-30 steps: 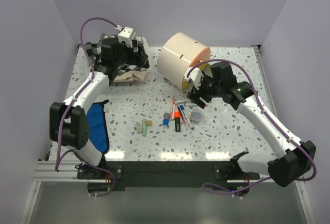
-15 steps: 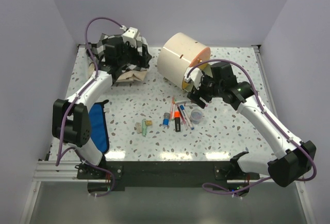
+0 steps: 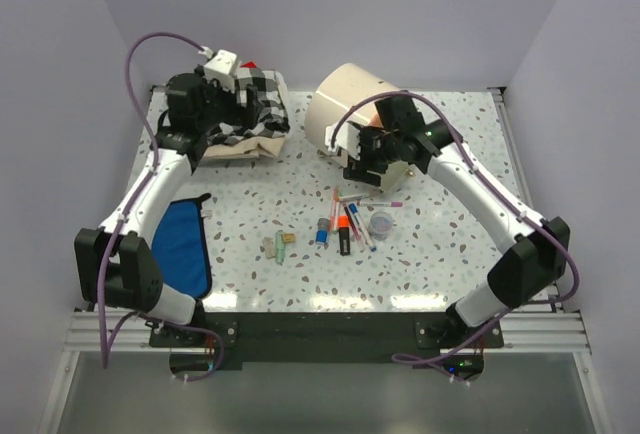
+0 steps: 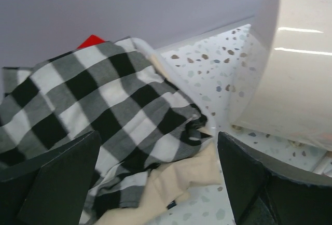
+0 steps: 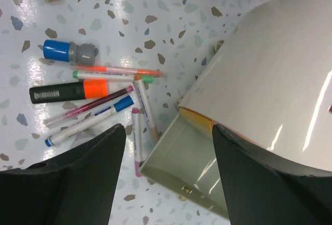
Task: Sort the stationery into containers
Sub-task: Pick up the stationery from the center of the board.
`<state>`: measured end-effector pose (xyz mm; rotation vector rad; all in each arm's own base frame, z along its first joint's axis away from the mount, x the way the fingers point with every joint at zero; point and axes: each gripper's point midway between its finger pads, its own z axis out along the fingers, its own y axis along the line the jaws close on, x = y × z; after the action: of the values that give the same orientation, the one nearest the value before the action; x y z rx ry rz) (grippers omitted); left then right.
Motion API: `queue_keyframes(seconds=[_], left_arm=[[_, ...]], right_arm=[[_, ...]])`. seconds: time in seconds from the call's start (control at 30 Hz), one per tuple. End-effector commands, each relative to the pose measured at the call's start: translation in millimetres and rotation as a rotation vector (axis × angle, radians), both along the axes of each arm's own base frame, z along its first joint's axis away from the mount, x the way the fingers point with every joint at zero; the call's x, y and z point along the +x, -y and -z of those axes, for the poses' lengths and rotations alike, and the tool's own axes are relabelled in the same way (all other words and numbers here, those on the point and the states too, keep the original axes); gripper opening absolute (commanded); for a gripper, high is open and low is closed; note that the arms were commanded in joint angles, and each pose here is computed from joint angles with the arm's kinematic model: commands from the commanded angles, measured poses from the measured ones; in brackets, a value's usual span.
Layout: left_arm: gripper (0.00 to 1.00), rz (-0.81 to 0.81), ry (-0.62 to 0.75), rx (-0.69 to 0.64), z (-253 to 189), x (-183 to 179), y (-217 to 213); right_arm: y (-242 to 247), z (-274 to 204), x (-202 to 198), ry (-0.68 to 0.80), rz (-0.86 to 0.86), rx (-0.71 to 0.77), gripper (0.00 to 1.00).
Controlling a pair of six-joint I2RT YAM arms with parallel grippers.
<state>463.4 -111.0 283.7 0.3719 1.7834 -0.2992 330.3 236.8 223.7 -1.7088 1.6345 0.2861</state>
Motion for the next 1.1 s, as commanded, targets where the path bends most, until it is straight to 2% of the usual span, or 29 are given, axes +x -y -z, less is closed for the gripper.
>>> queue_keyframes(seconds=[0.0, 0.03, 0.1, 0.23, 0.4, 0.73, 1.07], left_arm=[[1.00, -0.115, -0.010, 0.009, -11, -9, -54], [1.00, -0.154, -0.013, 0.019, -12, -9, -66], [1.00, -0.174, -0.006, 0.033, -17, -17, -74], [1.00, -0.192, 0.040, 0.049, -25, -32, -79], [1.00, -0.226, 0.067, 0.059, -35, -49, -92], [1.00, -0.255, 0.093, 0.047, -38, -72, -96], [1.00, -0.260, 0.095, 0.010, -38, -83, -95]], right_arm=[[-37, 5, -3, 0.060, -0.315, -0.099, 0.63], [-46, -5, -1, 0.082, -0.359, -0.105, 0.62], [-50, 19, -14, 0.021, -0.456, -0.195, 0.58], [-62, 52, -42, 0.135, -0.753, -0.337, 0.57], [-63, 84, -65, 0.159, -0.939, -0.391, 0.57], [-70, 137, -75, 0.117, -1.101, -0.460, 0.52], [-79, 167, -62, 0.083, -1.113, -0.505, 0.51]])
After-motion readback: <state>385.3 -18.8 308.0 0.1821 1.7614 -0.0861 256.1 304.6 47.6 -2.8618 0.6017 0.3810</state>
